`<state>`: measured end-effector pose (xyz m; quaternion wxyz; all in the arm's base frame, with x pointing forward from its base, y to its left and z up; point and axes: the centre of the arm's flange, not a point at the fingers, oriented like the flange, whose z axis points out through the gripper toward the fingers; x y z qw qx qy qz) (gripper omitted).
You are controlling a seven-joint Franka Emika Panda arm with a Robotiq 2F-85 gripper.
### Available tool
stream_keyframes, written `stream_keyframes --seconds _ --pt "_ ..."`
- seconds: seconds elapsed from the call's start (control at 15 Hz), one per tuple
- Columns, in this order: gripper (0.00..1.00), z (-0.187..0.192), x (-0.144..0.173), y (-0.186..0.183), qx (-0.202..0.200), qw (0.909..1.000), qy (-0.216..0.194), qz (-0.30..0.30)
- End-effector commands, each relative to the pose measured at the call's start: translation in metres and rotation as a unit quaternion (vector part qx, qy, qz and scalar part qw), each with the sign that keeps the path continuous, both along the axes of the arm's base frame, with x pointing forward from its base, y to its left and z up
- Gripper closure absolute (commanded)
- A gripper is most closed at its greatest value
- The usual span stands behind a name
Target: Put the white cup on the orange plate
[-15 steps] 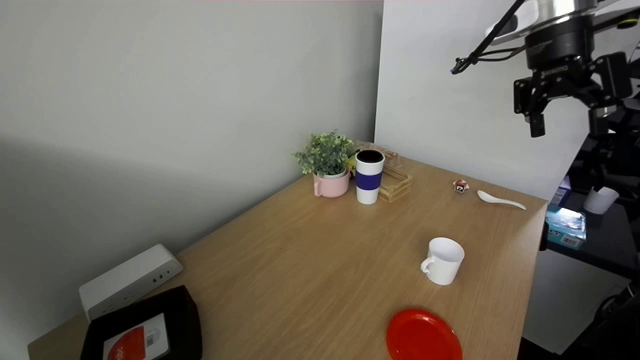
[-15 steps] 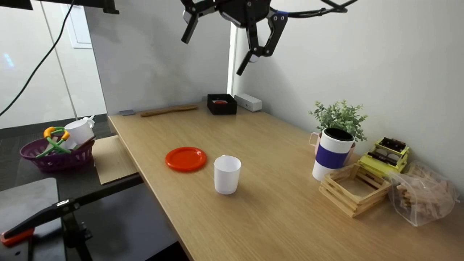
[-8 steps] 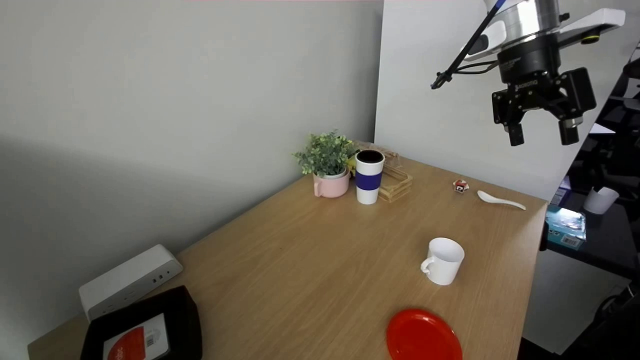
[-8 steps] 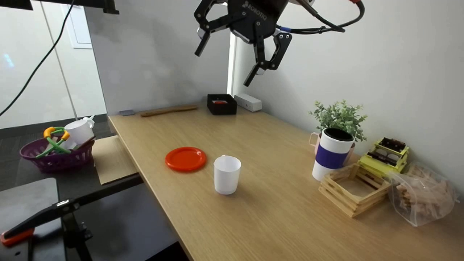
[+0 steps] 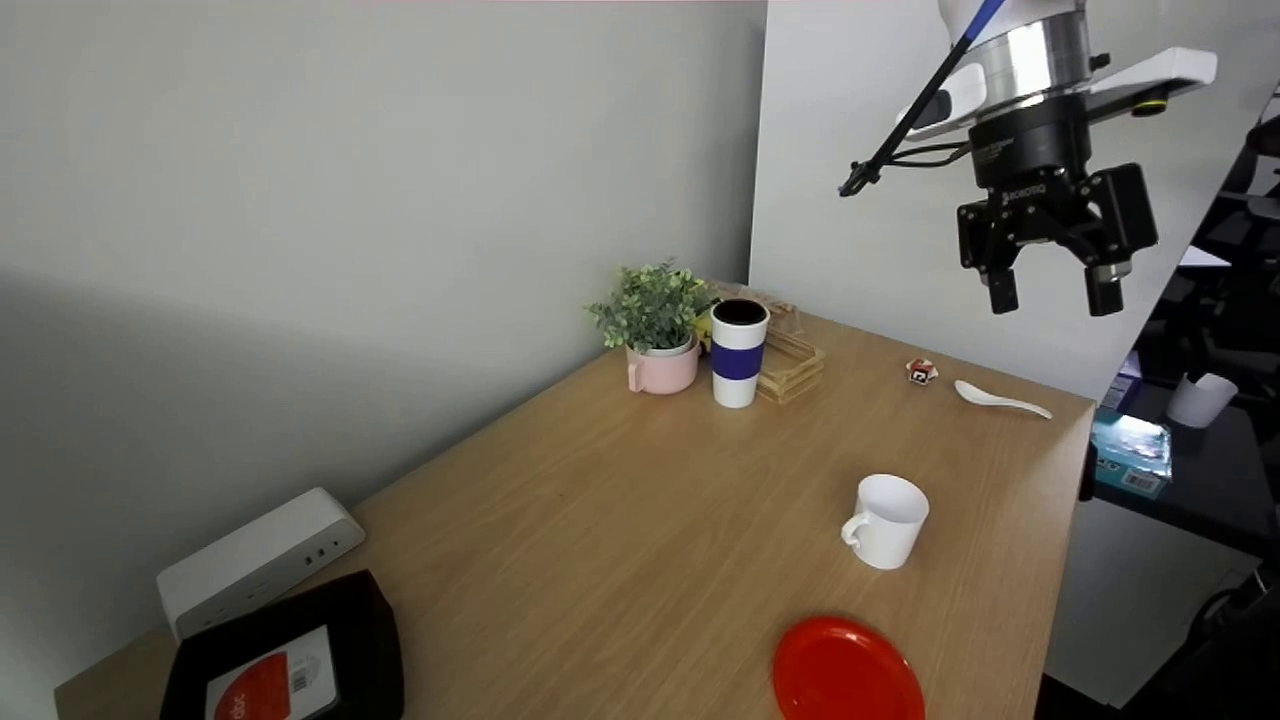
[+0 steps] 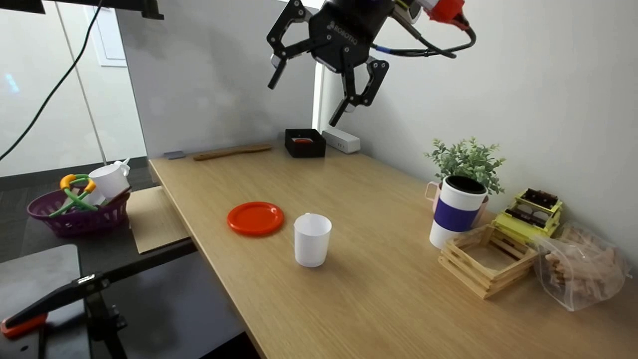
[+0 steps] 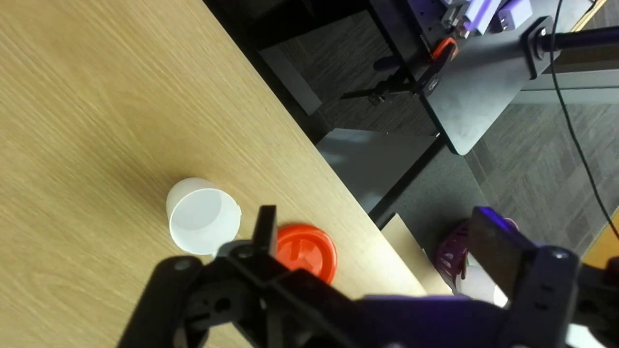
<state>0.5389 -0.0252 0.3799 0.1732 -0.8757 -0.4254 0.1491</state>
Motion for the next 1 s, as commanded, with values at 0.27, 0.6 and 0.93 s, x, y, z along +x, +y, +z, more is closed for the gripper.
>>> stream_keyframes --seconds 0.27,0.6,0.93 --pt "0.0 -0.051 0.063 0.047 0.041 0.999 -0.005 -0.014" --pt "0.0 -0.103 0.104 0.072 0.03 0.9966 0.015 -0.076" --pt "0.0 -0.142 0.109 0.087 -0.012 0.9829 0.006 -0.183"
